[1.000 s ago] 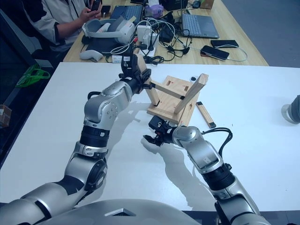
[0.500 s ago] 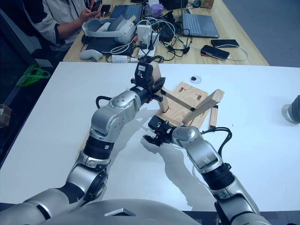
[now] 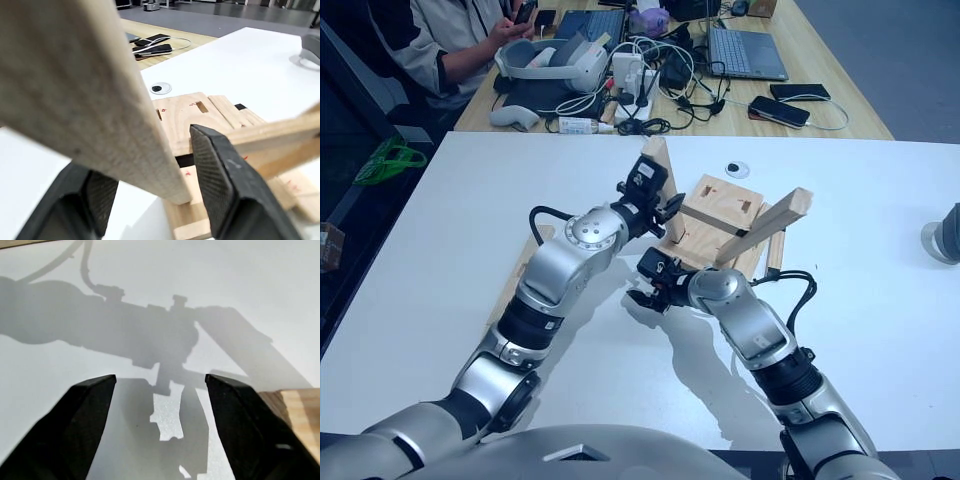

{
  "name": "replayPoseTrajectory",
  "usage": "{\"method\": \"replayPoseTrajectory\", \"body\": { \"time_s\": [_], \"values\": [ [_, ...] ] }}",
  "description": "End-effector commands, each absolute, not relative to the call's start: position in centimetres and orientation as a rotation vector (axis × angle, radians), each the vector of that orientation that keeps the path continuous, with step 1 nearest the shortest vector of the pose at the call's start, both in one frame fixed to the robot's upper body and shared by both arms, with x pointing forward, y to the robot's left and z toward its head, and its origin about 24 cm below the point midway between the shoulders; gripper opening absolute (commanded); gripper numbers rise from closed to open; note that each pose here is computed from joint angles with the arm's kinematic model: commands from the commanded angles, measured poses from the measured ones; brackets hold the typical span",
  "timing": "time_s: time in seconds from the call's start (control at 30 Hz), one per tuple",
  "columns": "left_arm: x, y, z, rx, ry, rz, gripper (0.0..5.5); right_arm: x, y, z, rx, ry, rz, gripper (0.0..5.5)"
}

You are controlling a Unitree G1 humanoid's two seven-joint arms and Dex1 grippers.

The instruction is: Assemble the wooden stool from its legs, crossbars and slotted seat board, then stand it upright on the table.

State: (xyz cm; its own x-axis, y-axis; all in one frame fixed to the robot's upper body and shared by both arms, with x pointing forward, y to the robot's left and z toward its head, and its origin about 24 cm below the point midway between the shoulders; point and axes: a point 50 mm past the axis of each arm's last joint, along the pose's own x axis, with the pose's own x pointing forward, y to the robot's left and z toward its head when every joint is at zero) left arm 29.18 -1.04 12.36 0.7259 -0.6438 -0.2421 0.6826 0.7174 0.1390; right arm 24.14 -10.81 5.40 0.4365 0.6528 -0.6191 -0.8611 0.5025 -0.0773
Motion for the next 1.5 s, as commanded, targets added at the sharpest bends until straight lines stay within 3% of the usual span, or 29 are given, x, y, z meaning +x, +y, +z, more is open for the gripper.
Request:
{"method": "replayPoseTrajectory", "body": {
  "time_s": [0.03, 0.33, 0.6, 0.7, 0.83, 0.97, 1.07, 1.17, 1.3, 1.5],
  "values": [
    [29.1, -0.4, 10.6, 0.268, 0.258, -0.726, 2.28, 24.3, -11.3, 5.9, -0.418, 0.559, 0.961, 3.36],
    [30.3, 2.4, 14.2, -0.078, 0.203, -0.576, 2.28, 22.9, -13.1, 11.1, -0.282, 0.466, 1.093, 3.36],
    [30.8, 3.5, 16.2, -0.139, 0.143, -0.534, 2.28, 22.2, -12.6, 20.1, 0.041, 0.118, 1.203, 3.36],
    [31.7, 5.5, 20.5, -0.189, -0.057, -0.482, 2.28, 22.0, -12.8, 19.3, 0.072, 0.175, 1.186, 3.36],
    [32.3, 7.5, 26.0, -0.238, -0.252, -0.495, 2.28, 20.9, -12.7, 14.7, -0.061, 0.39, 1.138, 3.36],
    [32.8, 7.3, 27.4, -0.293, -0.301, -0.562, 2.28, 20.4, -13.4, 10.8, -0.209, 0.517, 1.047, 3.36],
    [33.7, 7.0, 29.0, -0.311, -0.352, -0.589, 2.28, 21.5, -14.6, 7.8, -0.364, 0.576, 0.87, 3.36],
    [34.6, 7.1, 30.5, -0.311, -0.4, -0.565, 2.28, 23.0, -14.5, 6.4, -0.396, 0.48, 0.625, 3.36],
    [34.8, 7.2, 28.8, -0.276, -0.371, -0.533, 2.28, 20.2, -13.3, 8.8, -0.238, 0.22, 0.623, 3.36],
    [34.9, 7.1, 27.3, -0.266, -0.336, -0.523, 2.28, 17.8, -15.3, 10.7, 0.012, 0.15, 0.6, 3.36]
  ]
}}
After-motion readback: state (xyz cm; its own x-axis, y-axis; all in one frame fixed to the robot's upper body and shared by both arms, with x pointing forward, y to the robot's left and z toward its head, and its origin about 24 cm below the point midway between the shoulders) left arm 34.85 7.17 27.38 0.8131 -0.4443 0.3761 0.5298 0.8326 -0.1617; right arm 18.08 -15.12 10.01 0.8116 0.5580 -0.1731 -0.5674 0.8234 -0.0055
